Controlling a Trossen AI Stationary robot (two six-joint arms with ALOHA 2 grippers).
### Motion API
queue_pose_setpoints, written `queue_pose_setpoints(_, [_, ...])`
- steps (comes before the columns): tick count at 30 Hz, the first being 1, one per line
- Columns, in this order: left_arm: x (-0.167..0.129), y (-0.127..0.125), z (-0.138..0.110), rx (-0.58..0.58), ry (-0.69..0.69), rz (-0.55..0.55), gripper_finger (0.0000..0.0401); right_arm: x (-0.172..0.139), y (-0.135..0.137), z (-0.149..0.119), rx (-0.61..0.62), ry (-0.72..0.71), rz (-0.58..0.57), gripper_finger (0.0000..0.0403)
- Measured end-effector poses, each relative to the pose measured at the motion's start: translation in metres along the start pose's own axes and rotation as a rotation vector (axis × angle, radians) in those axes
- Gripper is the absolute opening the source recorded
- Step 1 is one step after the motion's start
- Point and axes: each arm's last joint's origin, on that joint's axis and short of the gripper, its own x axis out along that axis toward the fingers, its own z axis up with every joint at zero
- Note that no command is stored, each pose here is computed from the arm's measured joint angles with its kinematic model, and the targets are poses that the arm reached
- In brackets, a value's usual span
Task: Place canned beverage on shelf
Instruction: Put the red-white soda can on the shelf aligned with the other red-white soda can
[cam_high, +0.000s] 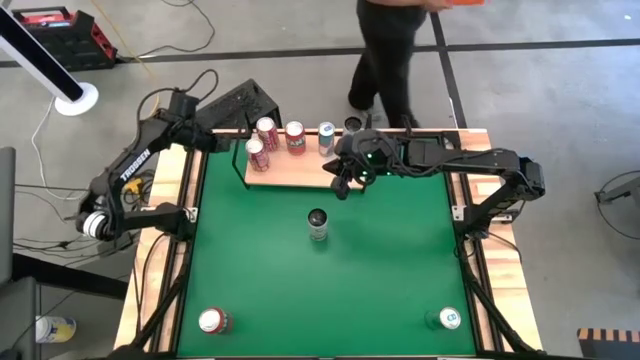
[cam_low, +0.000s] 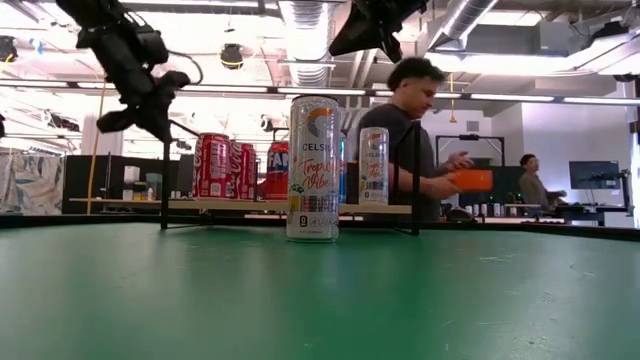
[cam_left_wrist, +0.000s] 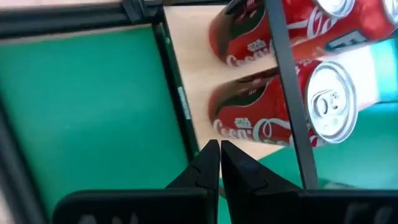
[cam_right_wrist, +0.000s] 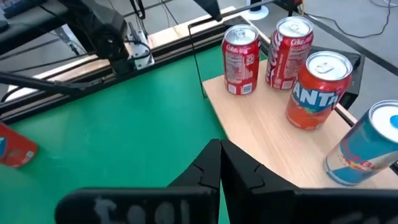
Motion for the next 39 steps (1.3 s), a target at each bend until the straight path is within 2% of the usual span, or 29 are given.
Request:
queue_pose_setpoints(6, [0.013,0.016,-0.001,-0.063,-0.001,-0.082,0.0000,0.000,0.000,-0.001,-0.012,0.006,0.000,0.0017])
queue_pose_setpoints(10, [0.022,0.021,-0.005,-0.056,-0.027,-0.138,0.0000,0.000,0.000,-0.001,-0.012,0.005,0.000,0.0029])
queue_pose_setpoints(14, [0.035,0.026,-0.010,-0.121,-0.030,-0.228,0.0000,0.000,0.000,-0.001,-0.012,0.005,0.000,0.0035])
queue_pose_setpoints(18, [0.045,0.029,-0.018,-0.173,-0.026,-0.273,0.0000,0.000,0.000,-0.001,-0.012,0.005,0.000,0.0021])
queue_pose_setpoints(23, [0.051,0.025,-0.021,-0.166,-0.044,-0.230,0.0000,0.000,0.000,0.000,-0.016,0.001,0.001,0.0022])
queue_pose_setpoints(27, [0.055,0.013,-0.020,-0.121,-0.068,-0.254,0.0000,0.000,0.000,0.000,-0.016,-0.003,0.002,0.0035])
queue_pose_setpoints(31, [0.057,0.007,-0.020,-0.113,-0.084,-0.236,0.0000,0.000,0.000,0.000,-0.017,-0.003,0.003,0.0024])
queue_pose_setpoints(35, [0.059,0.004,-0.022,-0.105,-0.070,-0.240,0.0000,0.000,0.000,0.000,-0.018,-0.003,0.003,0.0017])
queue_pose_setpoints(39, [0.060,0.001,-0.026,-0.077,-0.028,-0.267,0.0000,0.000,0.000,0.000,-0.018,-0.003,0.003,0.0032])
